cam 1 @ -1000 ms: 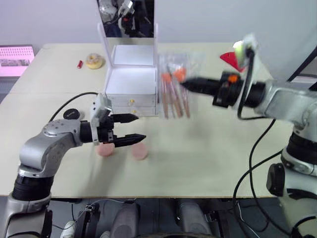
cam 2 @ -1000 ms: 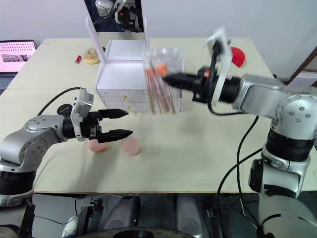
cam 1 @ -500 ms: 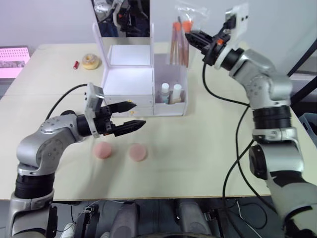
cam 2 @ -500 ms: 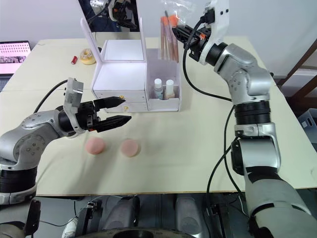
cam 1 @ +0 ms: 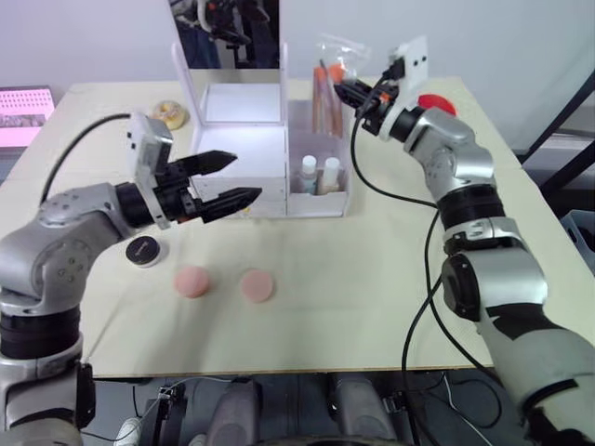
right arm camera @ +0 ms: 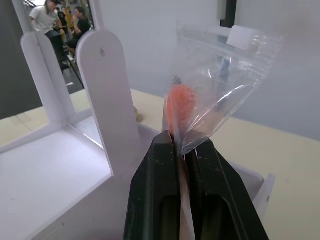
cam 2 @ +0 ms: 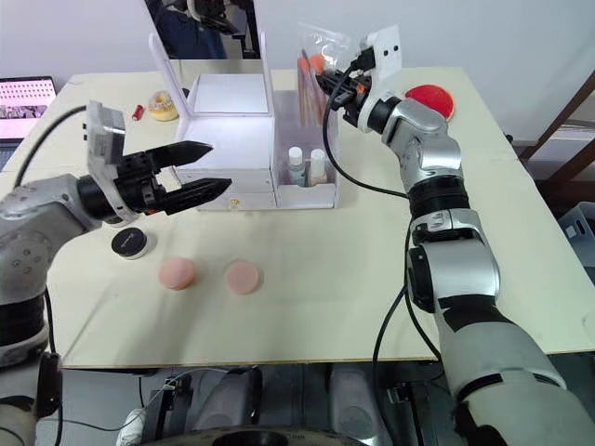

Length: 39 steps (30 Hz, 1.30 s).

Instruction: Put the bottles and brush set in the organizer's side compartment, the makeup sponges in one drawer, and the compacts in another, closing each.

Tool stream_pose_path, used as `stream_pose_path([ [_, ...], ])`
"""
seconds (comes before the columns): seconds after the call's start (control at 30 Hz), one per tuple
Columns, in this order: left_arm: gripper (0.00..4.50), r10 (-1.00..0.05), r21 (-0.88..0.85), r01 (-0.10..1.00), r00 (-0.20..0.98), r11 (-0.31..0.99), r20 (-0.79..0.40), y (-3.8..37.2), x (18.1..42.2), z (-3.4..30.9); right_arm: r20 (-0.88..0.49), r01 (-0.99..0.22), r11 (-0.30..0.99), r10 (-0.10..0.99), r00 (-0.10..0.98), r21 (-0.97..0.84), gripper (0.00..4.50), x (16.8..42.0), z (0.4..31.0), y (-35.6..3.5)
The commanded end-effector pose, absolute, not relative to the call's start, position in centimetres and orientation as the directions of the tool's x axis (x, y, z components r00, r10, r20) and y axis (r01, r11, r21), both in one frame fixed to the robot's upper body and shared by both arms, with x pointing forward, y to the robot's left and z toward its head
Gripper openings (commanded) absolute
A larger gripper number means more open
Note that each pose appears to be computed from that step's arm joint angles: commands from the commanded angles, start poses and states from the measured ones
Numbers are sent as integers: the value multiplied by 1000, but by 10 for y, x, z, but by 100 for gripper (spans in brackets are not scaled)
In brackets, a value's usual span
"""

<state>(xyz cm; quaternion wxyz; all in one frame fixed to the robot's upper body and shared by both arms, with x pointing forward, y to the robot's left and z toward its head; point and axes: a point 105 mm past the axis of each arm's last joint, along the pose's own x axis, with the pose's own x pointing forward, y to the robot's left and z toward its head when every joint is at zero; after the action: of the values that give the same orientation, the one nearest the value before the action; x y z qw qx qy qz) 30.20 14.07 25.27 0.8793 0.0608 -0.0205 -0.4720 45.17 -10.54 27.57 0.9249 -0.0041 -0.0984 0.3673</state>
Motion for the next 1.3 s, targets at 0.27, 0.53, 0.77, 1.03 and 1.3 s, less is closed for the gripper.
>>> stream_pose_path([
  [0.27, 448, -789, 193, 781, 612, 593, -54, 126, 297, 269, 243, -696, 709, 700, 672, -115, 0, 450, 297, -93],
  [0.53, 448, -780, 162, 772, 625, 614, -23, 130, 300, 271, 192, -700, 706, 706, 682, -106, 0, 454, 285, -84],
  [0.77, 450, -776, 160, 768, 630, 620, -24, 131, 300, 269, 161, -676, 730, 682, 713, -99, 211, 459, 278, -87],
  [1.03, 450, -781, 158, 774, 624, 613, -26, 131, 300, 268, 201, -685, 719, 692, 693, -116, 444, 455, 297, -91],
  [1.3, 450, -781, 154, 775, 624, 613, -33, 147, 300, 259, 227, -741, 635, 771, 595, -217, 444, 389, 327, -106],
])
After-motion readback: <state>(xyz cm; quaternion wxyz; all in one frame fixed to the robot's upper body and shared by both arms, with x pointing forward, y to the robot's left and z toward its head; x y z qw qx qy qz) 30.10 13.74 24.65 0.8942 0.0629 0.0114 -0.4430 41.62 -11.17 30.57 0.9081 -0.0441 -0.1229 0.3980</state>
